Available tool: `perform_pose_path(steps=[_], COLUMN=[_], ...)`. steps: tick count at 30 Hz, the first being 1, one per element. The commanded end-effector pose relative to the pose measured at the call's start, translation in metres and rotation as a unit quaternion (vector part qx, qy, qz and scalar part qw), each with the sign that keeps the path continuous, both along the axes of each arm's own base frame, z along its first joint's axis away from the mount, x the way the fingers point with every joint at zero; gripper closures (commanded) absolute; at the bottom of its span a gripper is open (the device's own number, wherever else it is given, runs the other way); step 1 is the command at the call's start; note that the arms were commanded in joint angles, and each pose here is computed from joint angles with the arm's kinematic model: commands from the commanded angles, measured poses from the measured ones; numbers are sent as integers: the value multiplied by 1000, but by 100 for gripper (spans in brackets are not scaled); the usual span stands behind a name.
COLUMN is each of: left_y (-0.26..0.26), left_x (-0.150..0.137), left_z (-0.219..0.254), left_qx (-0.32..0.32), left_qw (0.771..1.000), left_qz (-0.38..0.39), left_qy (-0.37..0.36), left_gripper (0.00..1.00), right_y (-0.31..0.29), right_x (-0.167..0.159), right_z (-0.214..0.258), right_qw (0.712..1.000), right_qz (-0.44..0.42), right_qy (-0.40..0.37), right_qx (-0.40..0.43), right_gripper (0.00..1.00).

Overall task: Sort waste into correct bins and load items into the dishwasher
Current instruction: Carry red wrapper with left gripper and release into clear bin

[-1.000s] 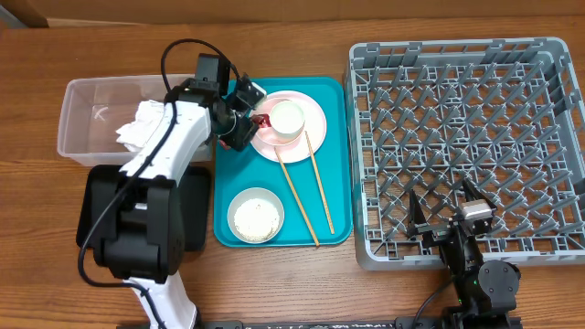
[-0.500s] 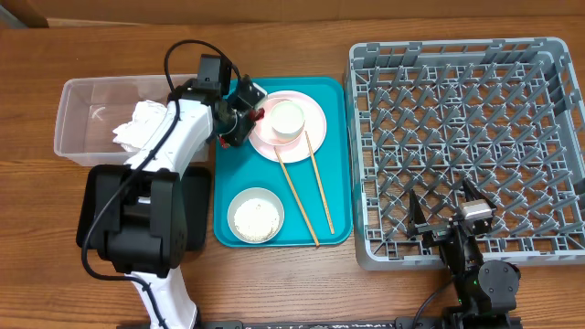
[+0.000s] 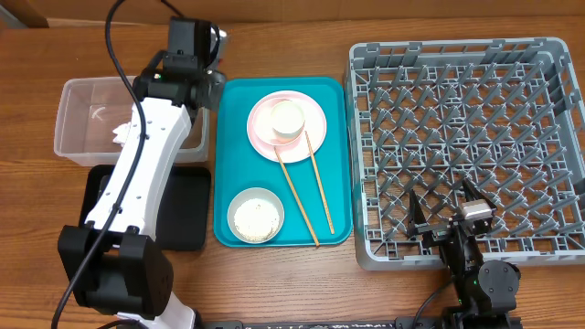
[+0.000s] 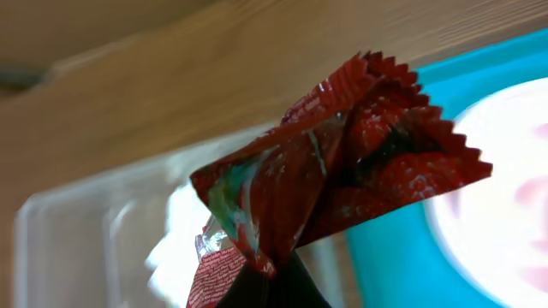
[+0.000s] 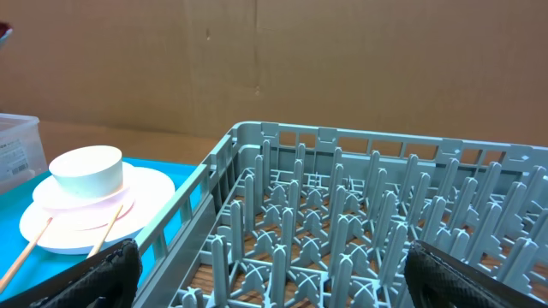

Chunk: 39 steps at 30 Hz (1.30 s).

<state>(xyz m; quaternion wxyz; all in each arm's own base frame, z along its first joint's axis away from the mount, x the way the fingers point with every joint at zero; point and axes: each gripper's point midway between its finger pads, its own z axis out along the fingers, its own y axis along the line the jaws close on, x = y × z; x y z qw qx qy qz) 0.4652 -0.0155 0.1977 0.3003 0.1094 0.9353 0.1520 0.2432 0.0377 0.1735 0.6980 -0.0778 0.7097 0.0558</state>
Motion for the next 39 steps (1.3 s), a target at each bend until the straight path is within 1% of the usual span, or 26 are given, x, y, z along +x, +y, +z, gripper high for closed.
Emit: perform_pose_path(steps=[1, 4, 6, 8, 13, 16, 17, 28, 36, 39], left_y=[53, 68, 81, 87, 64, 46, 43, 38, 35, 23], left_x=[-13, -18, -25, -30, -31, -32, -33, -53, -51, -52], left_z=[-13, -32, -50, -62, -82, -89, -91, -138, -140, -140], left_qx=[67, 61, 50, 31, -74, -134, -144, -155, -159, -189], left_qw=[990, 986, 981, 979, 980, 974, 972, 964, 965, 960], left_qz=[121, 151, 183, 196, 162, 157, 159, 165, 157, 142], left_qy=[8, 28, 45, 56, 86, 95, 98, 140, 141, 148], left_gripper=[96, 96, 96, 96, 96, 96, 96, 96, 94, 92], right_y=[0, 0, 0, 0, 0, 0, 0, 0, 0, 0], right_x=[0, 0, 0, 0, 0, 0, 0, 0, 0, 0], right_z=[-2, -2, -2, -2, -2, -2, -2, -2, -2, -2], right_qw=[1000, 1000, 1000, 1000, 1000, 1000, 1000, 1000, 1000, 1000], right_qz=[0, 0, 0, 0, 0, 0, 0, 0, 0, 0], right_qy=[-2, -2, -2, -2, -2, -2, -2, -2, -2, -2], right_qx=[0, 0, 0, 0, 0, 0, 0, 0, 0, 0], right_gripper=[0, 0, 0, 0, 0, 0, 0, 0, 0, 0])
